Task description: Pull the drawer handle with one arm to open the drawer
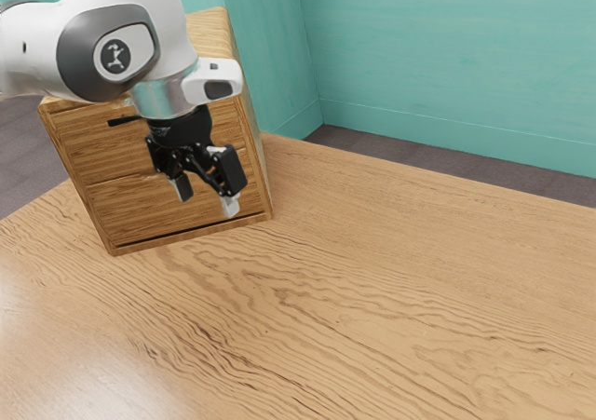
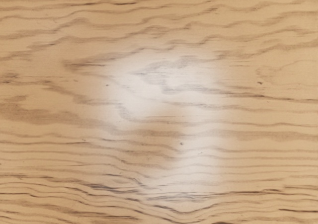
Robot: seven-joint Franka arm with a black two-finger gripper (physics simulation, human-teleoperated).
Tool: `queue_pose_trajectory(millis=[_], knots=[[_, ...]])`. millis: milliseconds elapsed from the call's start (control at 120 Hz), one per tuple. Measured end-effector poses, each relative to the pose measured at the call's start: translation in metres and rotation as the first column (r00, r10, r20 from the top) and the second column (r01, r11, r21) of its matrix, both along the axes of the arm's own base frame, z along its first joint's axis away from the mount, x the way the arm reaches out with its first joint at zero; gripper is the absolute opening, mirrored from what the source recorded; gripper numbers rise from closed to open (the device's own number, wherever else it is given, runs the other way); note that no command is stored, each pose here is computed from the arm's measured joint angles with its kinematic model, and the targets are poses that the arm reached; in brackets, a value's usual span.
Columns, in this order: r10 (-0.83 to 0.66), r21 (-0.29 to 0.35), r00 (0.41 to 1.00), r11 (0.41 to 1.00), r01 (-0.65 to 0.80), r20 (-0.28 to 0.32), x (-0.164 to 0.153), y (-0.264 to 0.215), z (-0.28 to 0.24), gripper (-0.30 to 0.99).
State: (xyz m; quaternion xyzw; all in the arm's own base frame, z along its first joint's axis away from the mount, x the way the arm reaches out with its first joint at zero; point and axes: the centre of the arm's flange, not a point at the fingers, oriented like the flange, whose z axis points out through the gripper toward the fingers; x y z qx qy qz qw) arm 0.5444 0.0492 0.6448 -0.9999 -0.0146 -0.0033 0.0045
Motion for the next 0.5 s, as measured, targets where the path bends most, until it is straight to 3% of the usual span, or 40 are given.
queue_pose_trajectory(millis=[142,200,258,292,500], knots=[[-0.001,0.0,1.0,1.0,0.001,0.0,0.0,0.0,0.0,0.69],[0.002,0.001,1.0,1.0,-0.002,0.027,-0.003,0.002,0.016,0.69],[-0.001,0.007,0.987,1.0,0.0,0.16,-0.035,0.005,0.088,0.69],[0.008,0.013,0.98,1.0,-0.011,0.199,-0.051,0.011,0.112,0.69],[0.023,0.125,0.99,0.991,-0.041,0.14,-0.029,0.061,0.084,0.69]])
